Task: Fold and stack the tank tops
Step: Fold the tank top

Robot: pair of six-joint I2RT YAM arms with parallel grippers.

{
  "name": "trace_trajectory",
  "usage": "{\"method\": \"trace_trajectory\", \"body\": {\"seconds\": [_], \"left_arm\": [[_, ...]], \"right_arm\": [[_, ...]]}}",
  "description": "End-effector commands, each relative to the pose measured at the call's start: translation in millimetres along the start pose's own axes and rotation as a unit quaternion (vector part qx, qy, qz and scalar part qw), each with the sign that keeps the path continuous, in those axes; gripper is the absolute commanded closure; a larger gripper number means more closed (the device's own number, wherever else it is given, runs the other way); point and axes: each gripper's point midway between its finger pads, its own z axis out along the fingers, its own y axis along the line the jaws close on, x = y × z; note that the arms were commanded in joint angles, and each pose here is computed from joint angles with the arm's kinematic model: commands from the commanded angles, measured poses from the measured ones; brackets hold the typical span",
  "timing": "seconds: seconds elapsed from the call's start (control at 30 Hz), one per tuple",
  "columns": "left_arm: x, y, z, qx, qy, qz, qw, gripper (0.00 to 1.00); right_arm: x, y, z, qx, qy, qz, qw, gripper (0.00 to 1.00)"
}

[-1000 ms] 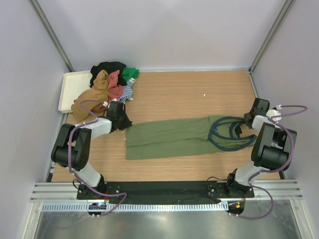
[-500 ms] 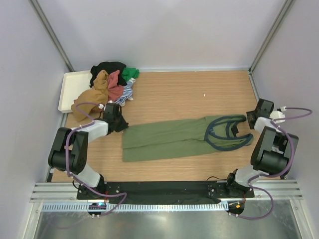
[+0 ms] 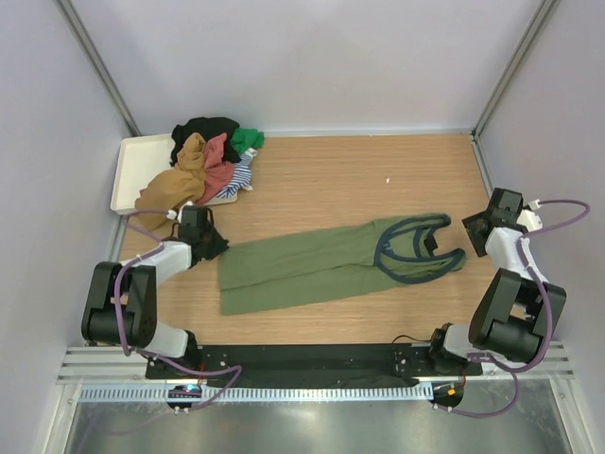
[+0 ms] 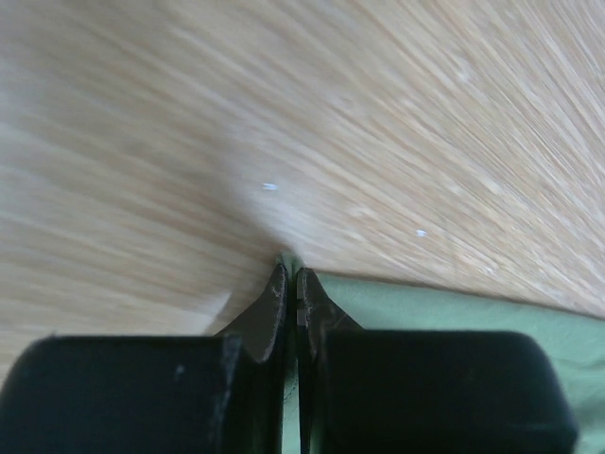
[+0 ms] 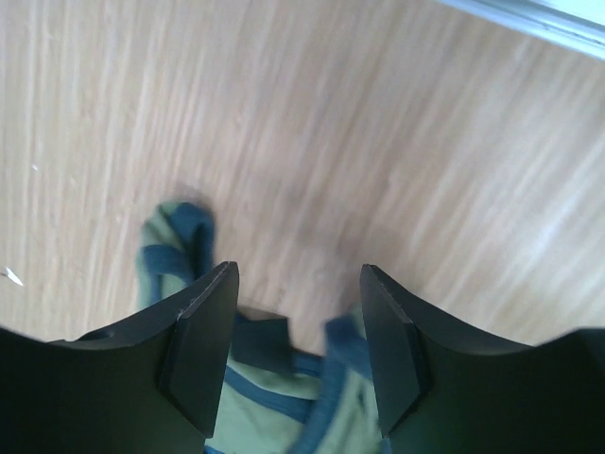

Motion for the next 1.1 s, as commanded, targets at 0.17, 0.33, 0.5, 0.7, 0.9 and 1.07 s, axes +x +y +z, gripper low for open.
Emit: {"method": "trace_trajectory", "body": {"seconds": [0.17,0.33,0.5,0.7,0.9,1.07], "left_arm": [[-18.7,52.6,-17.3,-0.038,-0.038,-0.072,0.996,1.0],[-25.8,52.7,-27.1,-0.038,-0.057,-0.071,0.995,1.0],[-28.6,53.2,-31.7,-0.039,-0.065,-0.071,0.995,1.0],[-31.3,55.5,-37.0,-0.043,-0.073,-0.067,0.994,1.0],[-30.7,57.3,-37.1,-0.046,-0.073,-0.066,0.994,1.0],[-28.4,56.8,-33.3,-0.044,-0.067,-0.066,0.995,1.0]], "right_arm": [[22.8,-11.1,-47.9,-0.04,0.031,-0.029,0.998,0.27],[60.7,-20.4,-51.7,-0.053,0.075,-0.066,0.994,0.25],[87.0,-24.0,-39.3,-0.036,0.095,-0.103,0.989,0.28],[107.9,-19.9,-22.0,-0.027,0.115,-0.114,0.986,0.59],[99.5,-6.4,-7.2,-0.015,0.107,-0.111,0.988,0.99],[75.3,25.3,1.3,-0.014,0.097,-0.103,0.99,0.99]]}}
